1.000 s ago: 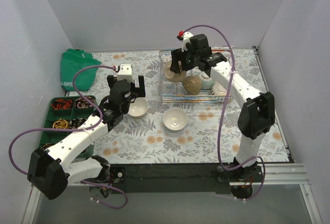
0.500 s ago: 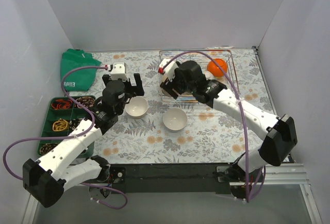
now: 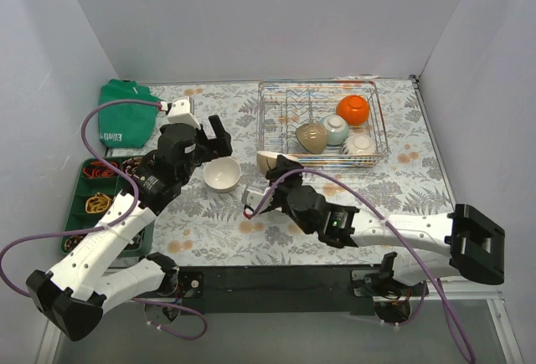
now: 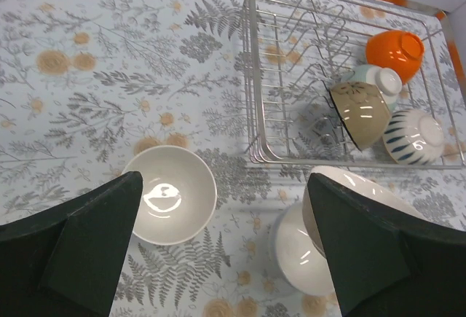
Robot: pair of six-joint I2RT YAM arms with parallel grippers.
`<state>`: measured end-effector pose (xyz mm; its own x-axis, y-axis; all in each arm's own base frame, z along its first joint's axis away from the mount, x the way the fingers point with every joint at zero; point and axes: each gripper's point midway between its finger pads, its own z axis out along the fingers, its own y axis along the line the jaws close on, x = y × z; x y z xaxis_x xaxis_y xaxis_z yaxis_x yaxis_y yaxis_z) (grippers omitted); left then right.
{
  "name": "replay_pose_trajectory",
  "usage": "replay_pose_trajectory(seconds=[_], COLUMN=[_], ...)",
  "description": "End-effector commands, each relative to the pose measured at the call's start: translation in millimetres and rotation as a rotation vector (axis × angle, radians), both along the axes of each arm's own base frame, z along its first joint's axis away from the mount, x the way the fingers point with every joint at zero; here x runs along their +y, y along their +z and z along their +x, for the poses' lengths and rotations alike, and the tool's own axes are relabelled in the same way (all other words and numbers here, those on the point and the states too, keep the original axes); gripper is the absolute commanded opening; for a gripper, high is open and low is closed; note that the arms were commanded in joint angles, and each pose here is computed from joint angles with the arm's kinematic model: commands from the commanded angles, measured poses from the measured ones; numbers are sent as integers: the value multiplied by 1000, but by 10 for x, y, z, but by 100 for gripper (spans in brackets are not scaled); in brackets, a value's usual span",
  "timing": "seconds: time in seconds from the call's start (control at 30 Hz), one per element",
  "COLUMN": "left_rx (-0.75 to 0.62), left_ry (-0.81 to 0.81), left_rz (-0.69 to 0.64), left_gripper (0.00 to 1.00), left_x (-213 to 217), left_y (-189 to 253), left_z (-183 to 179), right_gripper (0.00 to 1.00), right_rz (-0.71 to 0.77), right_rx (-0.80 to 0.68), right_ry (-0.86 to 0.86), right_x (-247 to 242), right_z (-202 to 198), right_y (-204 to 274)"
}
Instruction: Unload the bowls from the dish rack
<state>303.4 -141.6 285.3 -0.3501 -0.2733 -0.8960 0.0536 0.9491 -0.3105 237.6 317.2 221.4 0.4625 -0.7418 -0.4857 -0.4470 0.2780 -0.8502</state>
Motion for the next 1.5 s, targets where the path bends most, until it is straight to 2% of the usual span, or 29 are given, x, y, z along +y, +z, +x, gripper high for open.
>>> replay_pose_trajectory(seconds=[0.0, 0.13, 0.23, 0.37, 0.7, 0.8, 0.97, 1.03, 1.1, 1.2, 1.3, 1.4, 1.47], left_rx=[91, 134, 164, 213, 380, 404, 436, 464, 492, 510, 536, 546, 544], left_ry=[-80, -142, -193, -227, -224, -218, -225, -250, -256, -264, -278, -295, -298], left_rz=[-112, -177, -209, -242, -205, -192, -191, -198, -195, -193, -192, -200, -204], left_gripper=[98, 98, 98, 98, 98, 93, 76, 72, 62, 53, 48, 35, 19], left_x=[-184, -356, -492, -612, -707, -713, -755, -812, -830, -851, -883, -920, -929], left_y=[77, 121, 144, 84, -469, -576, -706, -781, -876, -944, -1017, -1047, -1038], left_z=[-164, -213, -230, -244, -250, -235, -223, -255, -272, -274, -298, -309, -306], right_gripper=[1, 1, 1, 1, 1, 1, 1, 1, 1, 1, 1, 1, 1], right_rz=[164, 195, 166, 190, 181, 177, 173, 173, 172, 170, 166, 161, 159], right_rx=[-333, -555, -633, -632, -661, -662, -665, -667, -668, -668, -668, -668, -667], right_ry=[-150, -205, -228, -204, -173, -165, -160, -159, -159, -159, -158, -157, -156], right_x=[-181, -290, -237, -104, 102, 136, 174, 184, 188, 198, 208, 220, 228], right_z=[5, -161, -195, -237, -272, -282, -284, -284, -283, -282, -280, -282, -281], right_y=[714, 936, 883, 873, 893, 873, 851, 857, 857, 845, 831, 807, 798])
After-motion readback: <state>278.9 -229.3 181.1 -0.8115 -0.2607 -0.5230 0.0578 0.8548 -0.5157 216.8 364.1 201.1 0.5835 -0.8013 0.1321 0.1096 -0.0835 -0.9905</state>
